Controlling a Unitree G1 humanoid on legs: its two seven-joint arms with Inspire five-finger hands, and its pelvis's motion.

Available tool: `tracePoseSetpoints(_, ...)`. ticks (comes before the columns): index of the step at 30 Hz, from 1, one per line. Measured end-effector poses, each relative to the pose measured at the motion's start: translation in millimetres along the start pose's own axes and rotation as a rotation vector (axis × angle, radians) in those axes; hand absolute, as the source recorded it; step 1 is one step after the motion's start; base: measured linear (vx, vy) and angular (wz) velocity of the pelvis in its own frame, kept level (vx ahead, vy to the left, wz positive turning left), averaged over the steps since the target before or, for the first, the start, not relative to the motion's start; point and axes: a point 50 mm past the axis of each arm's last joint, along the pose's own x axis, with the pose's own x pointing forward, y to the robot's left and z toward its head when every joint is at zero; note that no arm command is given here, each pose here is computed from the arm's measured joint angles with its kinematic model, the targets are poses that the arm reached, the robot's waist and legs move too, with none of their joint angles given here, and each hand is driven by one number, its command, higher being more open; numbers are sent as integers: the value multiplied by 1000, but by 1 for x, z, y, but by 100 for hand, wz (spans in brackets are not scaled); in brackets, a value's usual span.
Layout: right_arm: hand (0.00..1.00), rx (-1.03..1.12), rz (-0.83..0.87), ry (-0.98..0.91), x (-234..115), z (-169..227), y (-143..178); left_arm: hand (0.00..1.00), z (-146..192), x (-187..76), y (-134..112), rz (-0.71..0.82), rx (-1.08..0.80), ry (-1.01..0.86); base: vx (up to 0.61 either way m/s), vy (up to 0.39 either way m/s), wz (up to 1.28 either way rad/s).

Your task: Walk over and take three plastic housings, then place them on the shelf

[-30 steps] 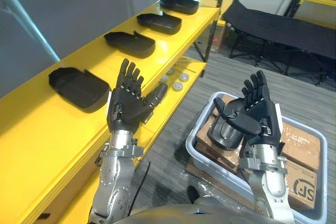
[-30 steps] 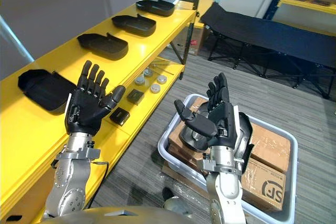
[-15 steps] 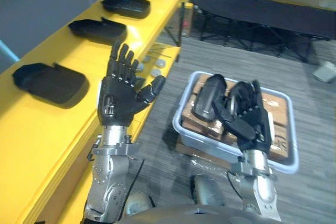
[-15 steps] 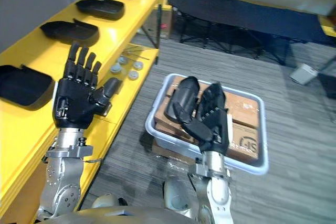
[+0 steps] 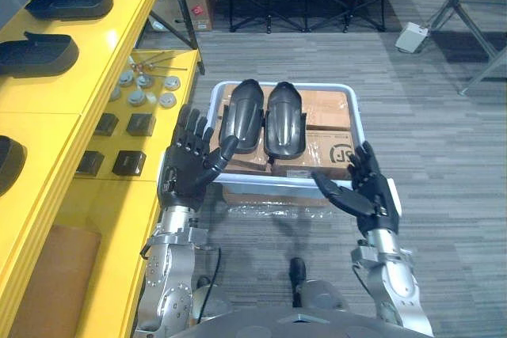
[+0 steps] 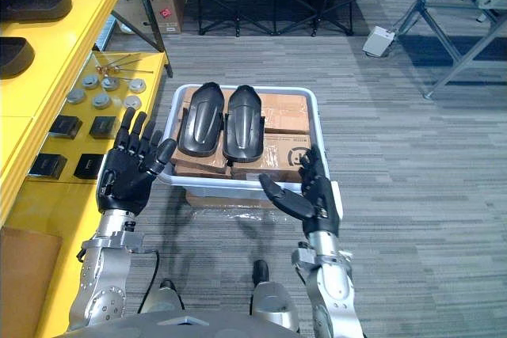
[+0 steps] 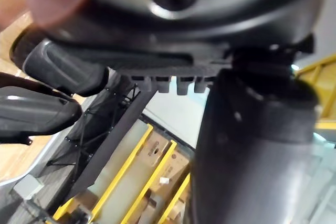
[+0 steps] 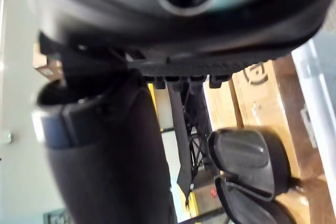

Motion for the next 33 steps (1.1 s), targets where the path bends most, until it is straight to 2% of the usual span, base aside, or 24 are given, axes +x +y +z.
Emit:
tracePoseSetpoints(6, 100, -7, -75, 11, 4, -3, -2, 100, 2, 4, -5, -59, 88, -2, -11, 110, -17)
tracePoseSetpoints(9, 100, -11, -177, 30, 22, -13, -8, 100, 0, 10, -12, -124, 190, 22, -10, 119, -6)
tracePoseSetpoints(12, 100, -55, -287, -9, 50, -6, -19, 100, 5, 24, -22, -204, 260, 5, -66, 108, 16)
tracePoseSetpoints(16, 100, -84, -415, -191, 106, 48, -36, 100, 14, 43, -34, -277, 284, -43, -147, 88, 22)
tracePoseSetpoints(17, 100, -112, -456, -264, 126, 76, -46, 100, 12, 51, -38, -307, 294, -35, -162, 61, 19)
tracePoseSetpoints(22, 100, -237, -505, -339, 169, 140, -62, 100, -9, 59, -44, -369, 302, 57, -96, 22, 21)
tracePoseSetpoints(28, 100, -340, -500, -292, 195, 168, -65, 100, -20, 71, -49, -408, 310, 98, -50, 23, 15)
tracePoseSetpoints(33, 100, -385, -489, -246, 210, 187, -65, 100, -21, 91, -57, -432, 299, 89, -61, 33, 6)
